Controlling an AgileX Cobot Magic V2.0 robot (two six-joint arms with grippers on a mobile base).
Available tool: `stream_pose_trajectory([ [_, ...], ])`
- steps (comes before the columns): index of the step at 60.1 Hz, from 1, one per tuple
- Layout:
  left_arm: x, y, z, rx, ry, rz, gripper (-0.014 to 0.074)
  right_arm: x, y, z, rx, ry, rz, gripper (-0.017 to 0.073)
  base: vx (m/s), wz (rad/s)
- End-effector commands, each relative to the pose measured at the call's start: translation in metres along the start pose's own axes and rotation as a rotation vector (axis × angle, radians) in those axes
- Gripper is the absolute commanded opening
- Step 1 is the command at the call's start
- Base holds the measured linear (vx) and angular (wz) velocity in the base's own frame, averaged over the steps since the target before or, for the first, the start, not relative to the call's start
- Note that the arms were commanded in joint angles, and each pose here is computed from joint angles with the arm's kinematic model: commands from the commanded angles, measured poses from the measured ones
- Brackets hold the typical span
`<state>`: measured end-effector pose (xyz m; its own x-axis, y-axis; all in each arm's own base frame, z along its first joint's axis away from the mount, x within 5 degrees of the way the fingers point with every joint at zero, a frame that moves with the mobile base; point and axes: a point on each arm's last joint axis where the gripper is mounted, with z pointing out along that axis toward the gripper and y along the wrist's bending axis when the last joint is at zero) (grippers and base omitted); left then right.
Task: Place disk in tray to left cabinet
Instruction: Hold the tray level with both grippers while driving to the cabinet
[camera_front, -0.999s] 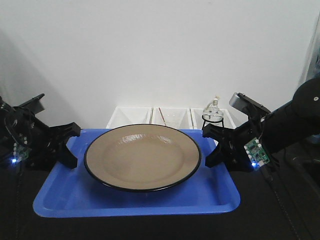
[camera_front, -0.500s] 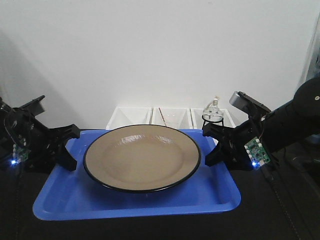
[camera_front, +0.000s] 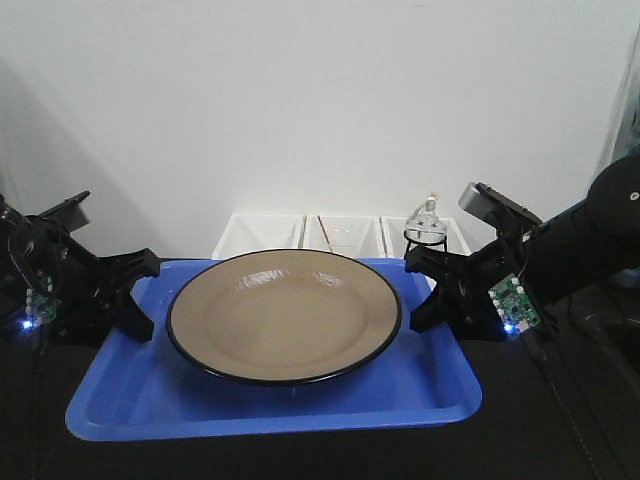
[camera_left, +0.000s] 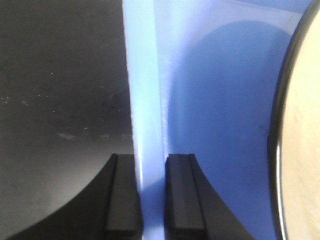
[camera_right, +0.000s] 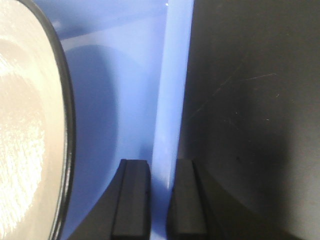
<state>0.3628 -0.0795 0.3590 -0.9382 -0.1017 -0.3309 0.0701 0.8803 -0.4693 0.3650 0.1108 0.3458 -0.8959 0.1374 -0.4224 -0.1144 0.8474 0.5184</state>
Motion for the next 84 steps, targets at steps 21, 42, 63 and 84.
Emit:
stream_pose_trajectory([
  [21, 0.006, -0.0446, -0.0294, 0.25, -0.067, -0.013, -0.0001, -0.0024, 0.0405, -0.0299, -0.225, -0.099, 0.043, -0.0002, -0.03, 0.02],
  [42, 0.006, -0.0446, -0.0294, 0.25, -0.067, -0.013, -0.0001, -0.0024, 0.0405, -0.0299, -0.225, -0.099, 0.043, -0.0002, -0.12, 0.15],
  [63, 0.006, -0.0446, -0.0294, 0.249, -0.068, -0.012, -0.0001, -0.0024, 0.0405, -0.0299, -0.225, -0.099, 0.043, -0.0002, -0.11, 0.46],
  [84, 0.006, -0.0446, -0.0294, 0.249, -0.068, -0.012, -0.0001, -0.0024, 0.0405, -0.0299, -0.225, -0.099, 0.043, -0.0002, -0.12, 0.63],
])
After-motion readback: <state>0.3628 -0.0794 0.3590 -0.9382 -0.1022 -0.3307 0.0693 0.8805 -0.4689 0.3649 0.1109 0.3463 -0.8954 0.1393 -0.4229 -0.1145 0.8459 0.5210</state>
